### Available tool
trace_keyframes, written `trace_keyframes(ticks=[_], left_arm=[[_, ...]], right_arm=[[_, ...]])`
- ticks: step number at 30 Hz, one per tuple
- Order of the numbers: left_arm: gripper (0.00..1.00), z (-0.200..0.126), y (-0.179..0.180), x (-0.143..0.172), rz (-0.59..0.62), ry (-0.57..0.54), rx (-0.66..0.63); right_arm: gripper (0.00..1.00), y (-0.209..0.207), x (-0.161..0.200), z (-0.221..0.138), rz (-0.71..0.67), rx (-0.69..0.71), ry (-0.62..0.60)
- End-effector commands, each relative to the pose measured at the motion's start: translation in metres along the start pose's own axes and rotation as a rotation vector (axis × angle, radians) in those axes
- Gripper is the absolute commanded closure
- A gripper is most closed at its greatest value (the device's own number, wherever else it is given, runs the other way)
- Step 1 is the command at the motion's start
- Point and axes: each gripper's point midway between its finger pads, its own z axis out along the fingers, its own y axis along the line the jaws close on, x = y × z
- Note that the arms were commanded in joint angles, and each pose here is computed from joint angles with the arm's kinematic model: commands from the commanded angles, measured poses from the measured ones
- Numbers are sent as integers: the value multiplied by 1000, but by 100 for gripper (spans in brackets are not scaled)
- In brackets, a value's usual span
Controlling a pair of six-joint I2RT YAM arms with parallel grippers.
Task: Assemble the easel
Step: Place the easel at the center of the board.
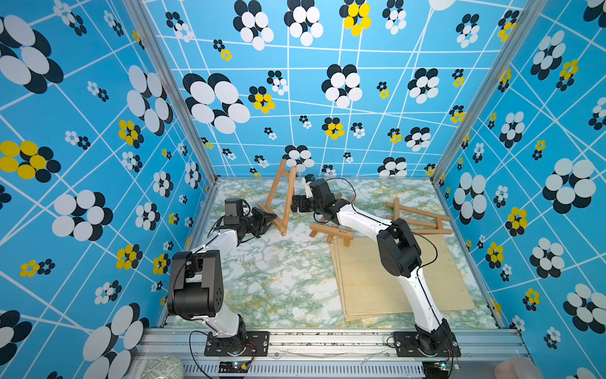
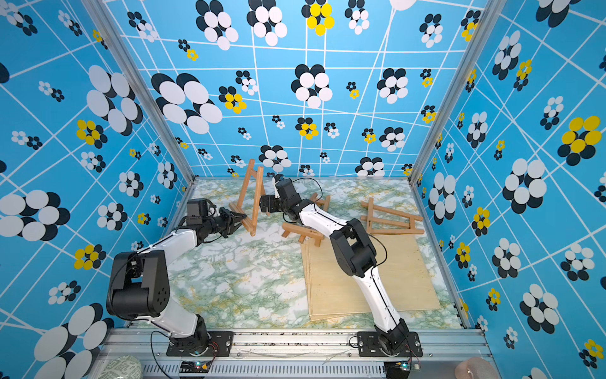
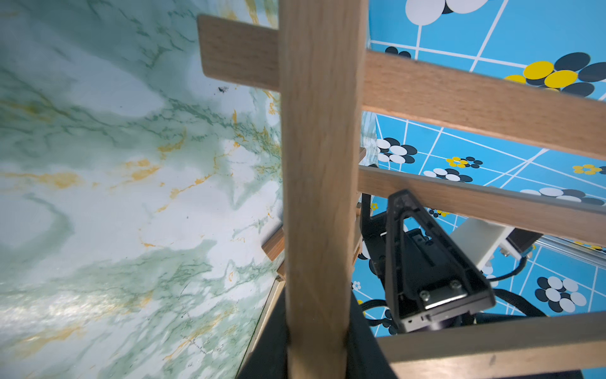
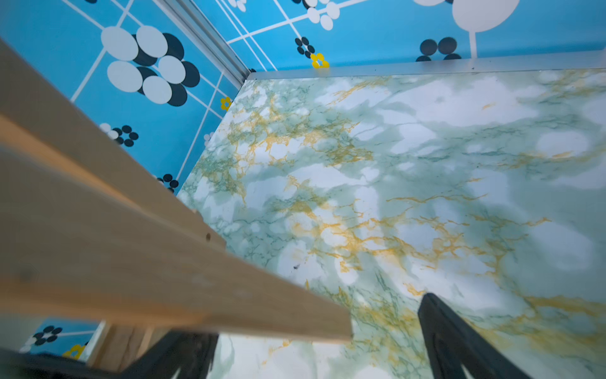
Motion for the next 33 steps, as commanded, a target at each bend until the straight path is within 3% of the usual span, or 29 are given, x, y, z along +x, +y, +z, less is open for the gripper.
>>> trace_keyframes(ticks=[1,6,23,28,33], left_arm=[[100,-9,-21,10,73,17,93],[100,-8,1,5,62,-1,65],[100,15,66,-20,-3,-215,20],[100,22,81,-15,10,-229,-16],[100,24,98,-11,-11,-245,-20]], right_arm=[[4,-20,-11,11,57,54,-34],[4,-29,-11,22,67,78,-34],[5,-33,-4,45,15,29,-7],[5,-33,-1,38,28,22,9],[5,-31,-1,9,33,27,-7]])
